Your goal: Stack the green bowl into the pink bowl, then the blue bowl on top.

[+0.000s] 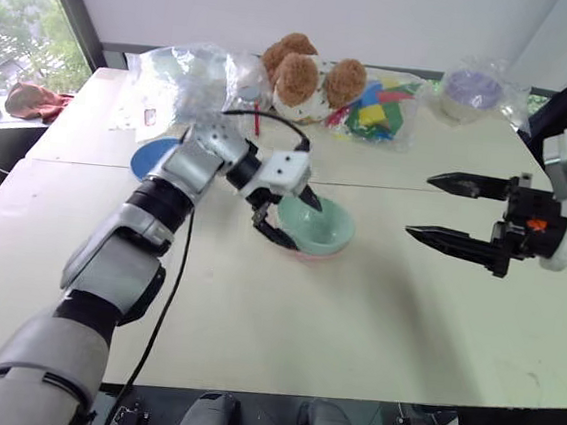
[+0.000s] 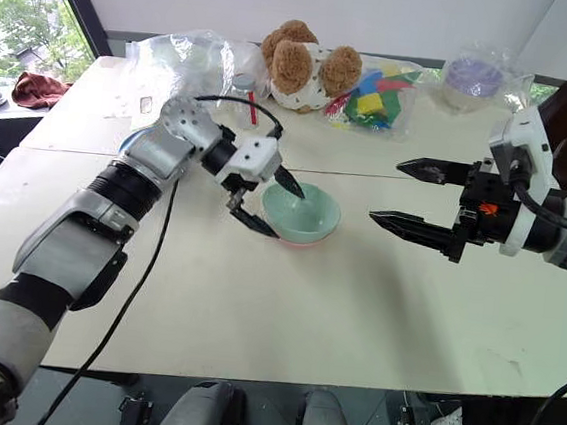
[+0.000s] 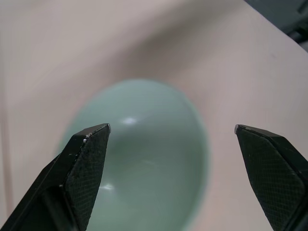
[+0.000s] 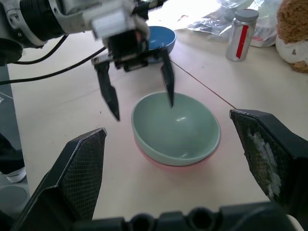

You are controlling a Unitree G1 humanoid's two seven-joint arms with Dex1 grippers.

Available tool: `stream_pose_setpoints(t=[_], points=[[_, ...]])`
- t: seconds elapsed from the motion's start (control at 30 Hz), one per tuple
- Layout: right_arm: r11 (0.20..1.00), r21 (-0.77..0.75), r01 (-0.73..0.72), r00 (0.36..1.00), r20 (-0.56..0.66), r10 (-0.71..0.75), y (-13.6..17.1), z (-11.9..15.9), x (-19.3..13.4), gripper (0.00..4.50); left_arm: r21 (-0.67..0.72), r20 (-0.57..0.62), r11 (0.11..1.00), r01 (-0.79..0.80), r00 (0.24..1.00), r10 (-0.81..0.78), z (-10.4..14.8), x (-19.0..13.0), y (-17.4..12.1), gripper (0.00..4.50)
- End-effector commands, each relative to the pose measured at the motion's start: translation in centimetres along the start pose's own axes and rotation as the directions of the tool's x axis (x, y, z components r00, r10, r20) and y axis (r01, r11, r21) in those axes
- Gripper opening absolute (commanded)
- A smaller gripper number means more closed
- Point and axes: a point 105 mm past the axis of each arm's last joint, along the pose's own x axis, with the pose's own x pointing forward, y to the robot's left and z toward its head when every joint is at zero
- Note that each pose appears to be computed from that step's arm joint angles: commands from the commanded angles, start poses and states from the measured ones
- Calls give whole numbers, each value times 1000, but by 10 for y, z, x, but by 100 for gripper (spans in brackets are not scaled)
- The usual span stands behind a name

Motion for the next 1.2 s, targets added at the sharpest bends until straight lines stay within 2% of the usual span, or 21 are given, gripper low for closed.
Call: stream_pose_setpoints(t=[0.03,0.17,0.27,0.43,0.7,0.9,0.97,1.03,1.2], points=[[999,-52,-2,1000,21,3,-3,12,-2,450,30,6,989,-146,989,146,13,-52,10,444],[998,-58,-17,999,26,18,-5,12,2,450,-21,-93,965,-260,962,257,-11,-94,0,444],[997,-61,-41,998,37,44,-6,14,8,450,-109,-213,923,-370,915,342,-47,-132,-20,444],[996,-65,-62,997,40,65,-8,16,10,450,-199,-352,841,-504,837,418,-91,-166,-42,444],[994,-80,-78,996,44,82,-7,21,9,450,-226,-483,765,-604,751,450,-141,-166,-52,444],[994,-88,-65,997,36,68,-8,22,6,450,-200,-551,736,-647,695,462,-164,-157,-53,444],[994,-88,-58,998,33,61,-8,23,5,450,-194,-562,734,-651,687,460,-168,-154,-53,391],[995,-89,-54,998,30,57,-7,23,4,450,-182,-574,732,-657,675,463,-171,-153,-52,313],[995,-92,-43,999,24,46,-7,23,1,450,-136,-556,750,-648,676,484,-162,-150,-41,70]])
